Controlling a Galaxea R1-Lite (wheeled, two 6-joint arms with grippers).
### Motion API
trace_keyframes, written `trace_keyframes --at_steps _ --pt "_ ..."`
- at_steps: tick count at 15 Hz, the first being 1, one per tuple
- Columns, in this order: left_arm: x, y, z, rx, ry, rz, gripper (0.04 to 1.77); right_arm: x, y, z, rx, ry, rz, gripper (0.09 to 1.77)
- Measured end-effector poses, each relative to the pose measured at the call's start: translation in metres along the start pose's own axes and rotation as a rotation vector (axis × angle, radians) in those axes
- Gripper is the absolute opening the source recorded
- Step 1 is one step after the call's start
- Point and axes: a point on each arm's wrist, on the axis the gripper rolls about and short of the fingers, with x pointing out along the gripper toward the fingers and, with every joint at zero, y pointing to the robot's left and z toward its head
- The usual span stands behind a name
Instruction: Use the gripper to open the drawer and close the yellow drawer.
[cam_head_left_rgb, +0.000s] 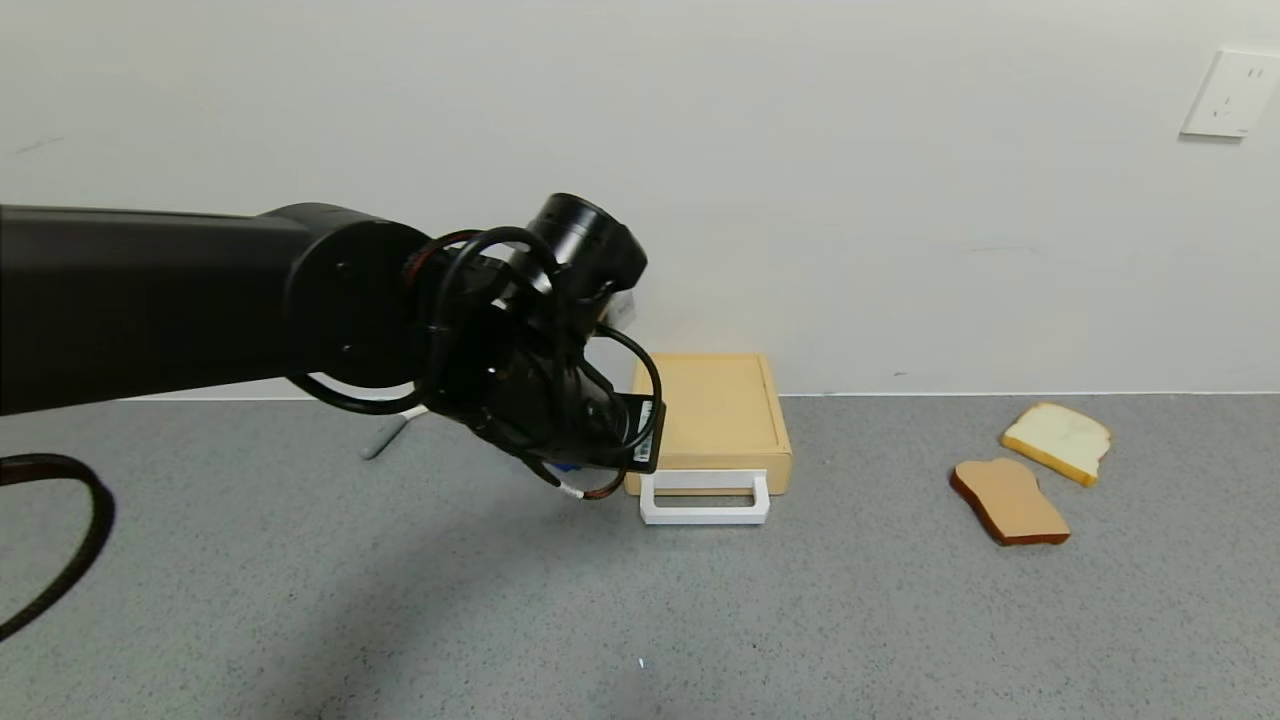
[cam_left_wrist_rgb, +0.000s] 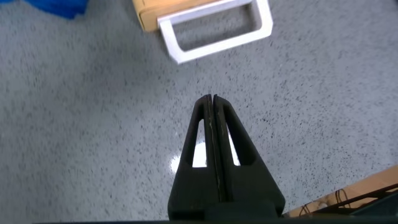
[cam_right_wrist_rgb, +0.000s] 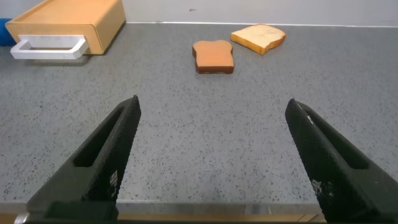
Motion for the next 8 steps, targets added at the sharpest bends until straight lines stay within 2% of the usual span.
trace_keyframes --at_steps 2,3,5,6,8 --pt "-0.01 0.016 -0.002 0.021 -0.072 -0.081 0.11 0.0 0.0 0.0 0.0 0.0 0.0 1.71" --pt "-0.014 0.026 -0.003 0.022 -0.101 -0.102 0.11 0.0 0.0 0.0 0.0 0.0 0.0 1.71" --pt "-0.023 0.046 -0.008 0.025 -0.136 -0.141 0.48 0.0 0.0 0.0 0.0 0.0 0.0 1.71" --pt "-0.028 0.052 -0.01 0.024 -0.15 -0.167 0.62 0.0 0.0 0.0 0.0 0.0 0.0 1.71" --pt "-0.037 0.061 -0.016 0.034 -0.167 -0.18 0.87 0.0 0.0 0.0 0.0 0.0 0.0 1.71"
